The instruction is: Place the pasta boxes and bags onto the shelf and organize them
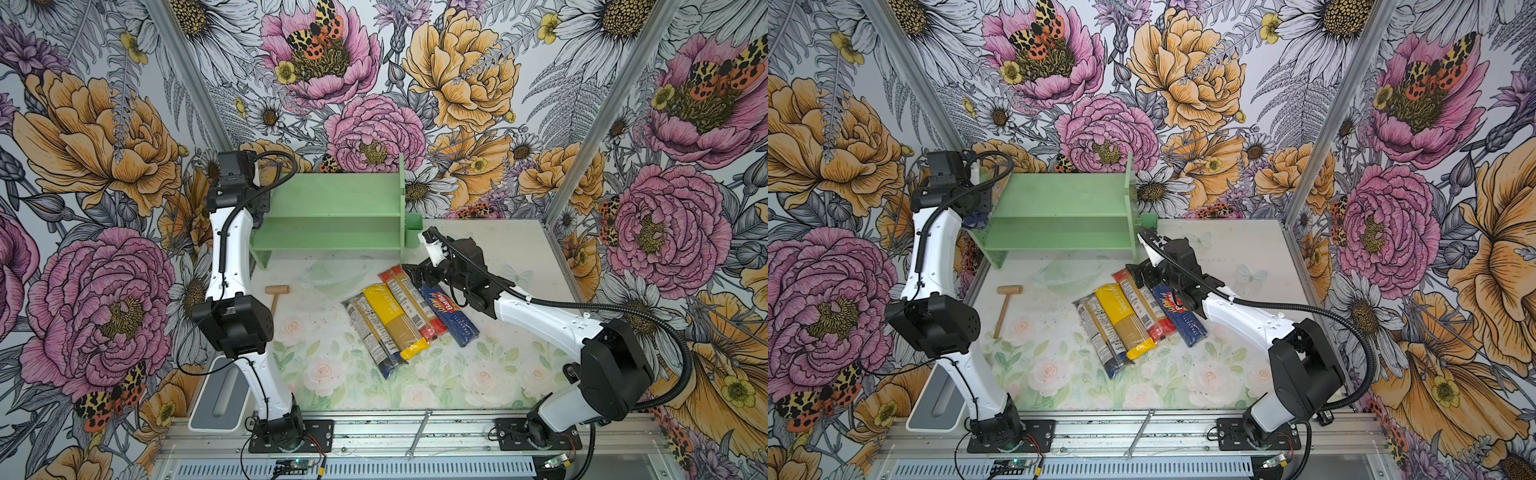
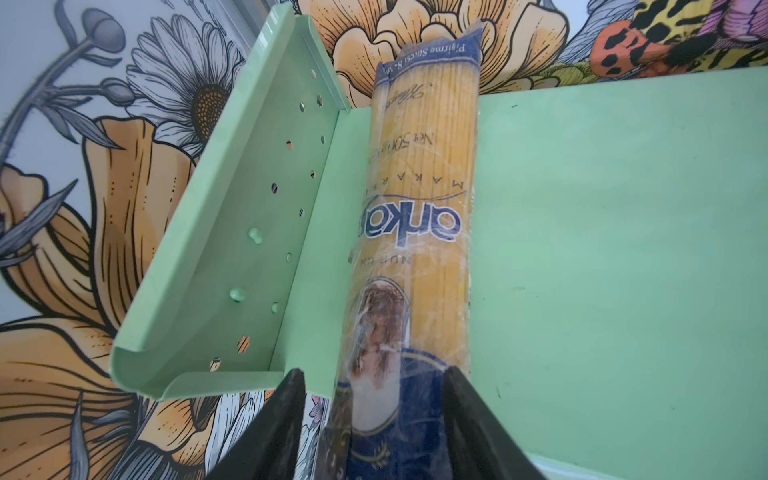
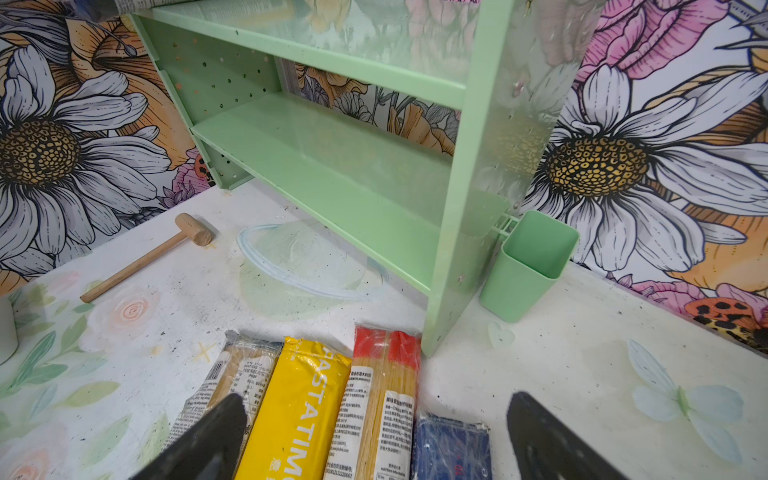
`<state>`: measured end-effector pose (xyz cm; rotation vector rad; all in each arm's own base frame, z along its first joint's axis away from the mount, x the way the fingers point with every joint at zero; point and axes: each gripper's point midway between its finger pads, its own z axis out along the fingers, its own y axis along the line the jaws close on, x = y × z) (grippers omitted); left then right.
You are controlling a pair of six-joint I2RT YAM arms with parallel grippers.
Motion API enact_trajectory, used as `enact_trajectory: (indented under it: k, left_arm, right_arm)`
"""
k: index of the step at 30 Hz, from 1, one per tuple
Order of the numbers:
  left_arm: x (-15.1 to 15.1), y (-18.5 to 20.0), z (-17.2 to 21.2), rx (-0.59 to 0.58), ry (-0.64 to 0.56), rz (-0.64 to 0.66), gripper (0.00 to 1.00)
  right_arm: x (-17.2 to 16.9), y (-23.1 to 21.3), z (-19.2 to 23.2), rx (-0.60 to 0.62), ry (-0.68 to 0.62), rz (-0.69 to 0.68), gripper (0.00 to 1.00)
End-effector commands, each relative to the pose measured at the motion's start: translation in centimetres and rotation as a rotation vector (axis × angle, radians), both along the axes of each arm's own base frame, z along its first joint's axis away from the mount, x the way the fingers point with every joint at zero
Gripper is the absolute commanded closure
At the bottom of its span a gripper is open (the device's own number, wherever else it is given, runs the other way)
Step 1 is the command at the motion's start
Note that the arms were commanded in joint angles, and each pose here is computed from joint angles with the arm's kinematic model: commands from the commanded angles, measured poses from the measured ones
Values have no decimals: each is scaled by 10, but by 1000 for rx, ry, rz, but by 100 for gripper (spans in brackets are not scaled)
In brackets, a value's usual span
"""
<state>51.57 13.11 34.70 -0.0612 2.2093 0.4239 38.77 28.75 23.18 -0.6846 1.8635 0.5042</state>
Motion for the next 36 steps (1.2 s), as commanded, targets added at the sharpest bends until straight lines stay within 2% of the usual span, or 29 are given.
enact_trajectory:
  k: [1, 36]
  left_arm:
    - [-1, -1, 23, 4, -66, 17, 44]
    - [-2, -3, 24, -7, -71, 9, 25]
  right_arm:
    - [0, -1, 19, 32, -44, 1, 0]
    - [-3, -6, 18, 27, -43, -12, 0]
